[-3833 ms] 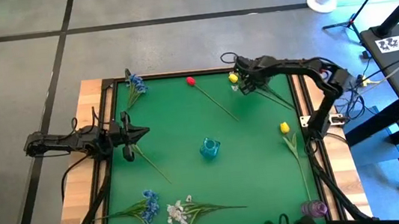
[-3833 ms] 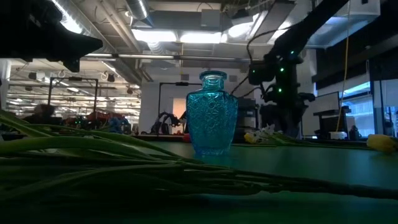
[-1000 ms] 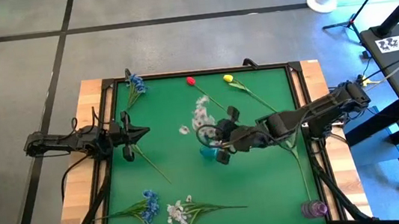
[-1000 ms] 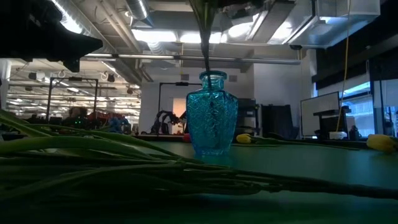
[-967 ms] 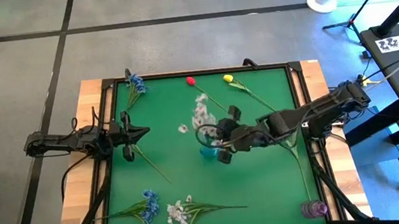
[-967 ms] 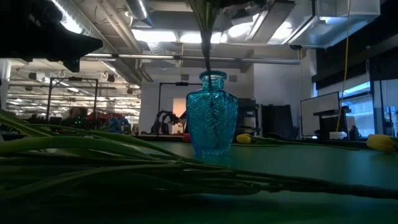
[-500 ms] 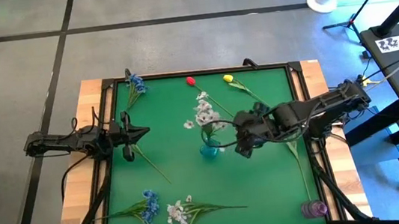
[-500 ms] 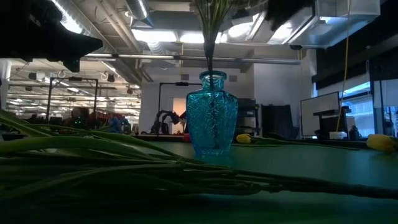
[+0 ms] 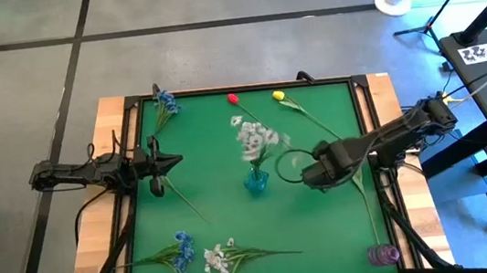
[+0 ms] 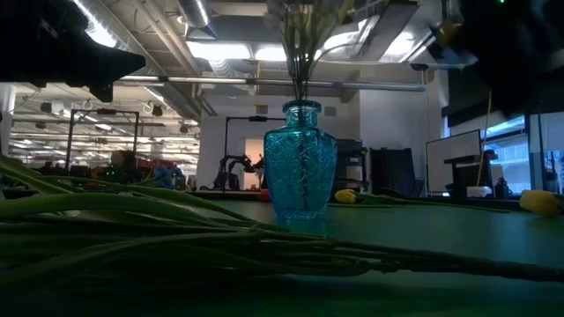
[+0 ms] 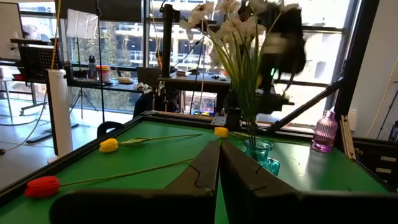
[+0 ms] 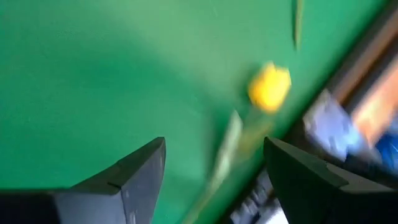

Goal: Sort flowers into vase by color
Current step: Put the bottom yellow flower into the blue flower vase

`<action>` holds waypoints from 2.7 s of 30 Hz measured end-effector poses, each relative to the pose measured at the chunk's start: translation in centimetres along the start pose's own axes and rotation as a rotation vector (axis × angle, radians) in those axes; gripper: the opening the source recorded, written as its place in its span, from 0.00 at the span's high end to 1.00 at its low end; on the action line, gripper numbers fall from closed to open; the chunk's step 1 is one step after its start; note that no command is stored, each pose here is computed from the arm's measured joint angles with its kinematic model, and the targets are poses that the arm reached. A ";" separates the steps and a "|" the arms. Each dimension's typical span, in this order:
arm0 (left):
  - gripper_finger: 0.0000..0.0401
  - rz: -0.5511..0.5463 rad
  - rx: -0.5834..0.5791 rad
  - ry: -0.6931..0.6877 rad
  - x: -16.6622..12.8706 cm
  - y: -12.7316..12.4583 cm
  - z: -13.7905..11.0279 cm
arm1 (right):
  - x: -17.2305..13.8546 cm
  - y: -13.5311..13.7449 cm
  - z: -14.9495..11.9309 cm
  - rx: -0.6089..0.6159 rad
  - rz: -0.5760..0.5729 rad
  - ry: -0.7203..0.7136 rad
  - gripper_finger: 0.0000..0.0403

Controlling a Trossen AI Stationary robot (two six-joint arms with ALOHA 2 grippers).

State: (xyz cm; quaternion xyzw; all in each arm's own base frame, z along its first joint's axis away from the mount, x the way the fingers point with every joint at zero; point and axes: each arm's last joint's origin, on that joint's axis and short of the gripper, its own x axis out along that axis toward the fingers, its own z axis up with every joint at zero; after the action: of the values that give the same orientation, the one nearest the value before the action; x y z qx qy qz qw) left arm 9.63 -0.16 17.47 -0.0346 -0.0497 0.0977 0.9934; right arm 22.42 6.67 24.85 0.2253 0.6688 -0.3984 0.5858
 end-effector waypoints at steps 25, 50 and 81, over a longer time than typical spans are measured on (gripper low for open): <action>0.98 0.000 0.000 -0.001 0.0 0.0 0.0 | 13.1 -3.7 2.0 0.438 -0.053 0.210 0.77; 0.98 0.000 0.000 -0.001 0.0 0.0 0.0 | 6.5 1.5 4.4 0.165 0.273 -0.152 0.85; 0.98 0.000 0.000 -0.001 0.0 0.0 0.0 | 5.5 0.1 6.1 0.227 0.253 -0.555 0.94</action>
State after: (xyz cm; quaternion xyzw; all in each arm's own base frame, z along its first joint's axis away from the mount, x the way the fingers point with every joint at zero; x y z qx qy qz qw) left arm 9.63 -0.16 17.49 -0.0346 -0.0501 0.0979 0.9933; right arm 24.99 0.93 19.53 0.2531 0.4016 -0.4409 0.7617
